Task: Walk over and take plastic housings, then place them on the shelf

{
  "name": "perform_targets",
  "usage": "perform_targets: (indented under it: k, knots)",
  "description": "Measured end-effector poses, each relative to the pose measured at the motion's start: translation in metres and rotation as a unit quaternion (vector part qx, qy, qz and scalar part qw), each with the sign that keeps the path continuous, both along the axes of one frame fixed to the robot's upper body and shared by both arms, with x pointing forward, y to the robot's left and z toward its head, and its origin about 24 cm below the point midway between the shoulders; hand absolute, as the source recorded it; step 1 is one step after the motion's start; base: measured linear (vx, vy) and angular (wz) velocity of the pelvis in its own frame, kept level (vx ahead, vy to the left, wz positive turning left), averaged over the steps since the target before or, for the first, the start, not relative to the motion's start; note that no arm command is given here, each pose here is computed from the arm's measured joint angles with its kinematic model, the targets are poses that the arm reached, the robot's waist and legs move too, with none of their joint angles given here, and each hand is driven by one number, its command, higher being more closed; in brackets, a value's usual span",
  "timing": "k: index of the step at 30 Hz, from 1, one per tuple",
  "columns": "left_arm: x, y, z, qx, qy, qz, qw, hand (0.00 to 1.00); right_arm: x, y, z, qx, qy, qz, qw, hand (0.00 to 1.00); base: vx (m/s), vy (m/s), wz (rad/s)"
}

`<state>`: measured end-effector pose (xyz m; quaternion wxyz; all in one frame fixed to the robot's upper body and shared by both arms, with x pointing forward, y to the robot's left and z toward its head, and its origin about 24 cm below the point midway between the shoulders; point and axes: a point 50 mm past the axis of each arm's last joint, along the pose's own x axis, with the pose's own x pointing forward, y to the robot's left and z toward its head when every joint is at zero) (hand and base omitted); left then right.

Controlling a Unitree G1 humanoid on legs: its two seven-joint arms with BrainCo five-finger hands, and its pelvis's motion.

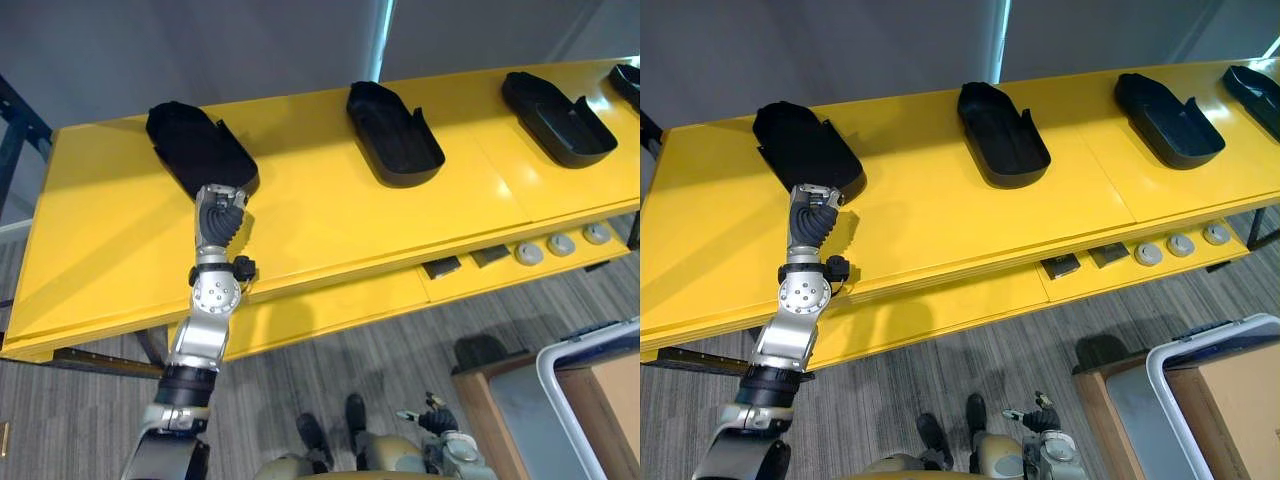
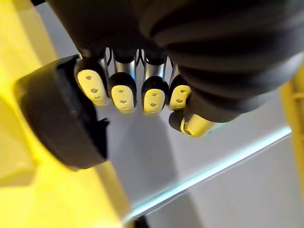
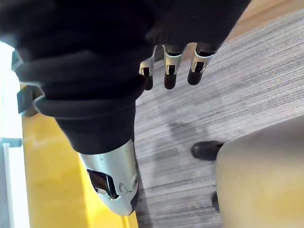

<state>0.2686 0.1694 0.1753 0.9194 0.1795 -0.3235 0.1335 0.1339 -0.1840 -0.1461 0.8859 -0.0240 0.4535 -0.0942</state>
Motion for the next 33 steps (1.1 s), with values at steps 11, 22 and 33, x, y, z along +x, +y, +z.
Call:
perform_targets:
  k: [11,22,33]
  knots:
    - [-0.075,0.111,-0.043,-0.236,-0.058,0.260,0.935,1.00,-0.016,-0.009,-0.007,-0.008,0.037,-0.019,0.999,0.00,0.05,-0.011,0.17]
    - [-0.188,0.095,-0.280,-0.405,0.456,0.399,0.685,0.00,-0.027,-0.001,-0.007,-0.004,0.038,-0.017,0.999,0.00,0.01,-0.010,0.01]
    - [-0.187,0.048,-0.324,-0.292,0.662,0.214,0.657,0.00,-0.025,-0.009,-0.008,-0.021,0.046,-0.042,0.998,0.00,0.01,-0.015,-0.07]
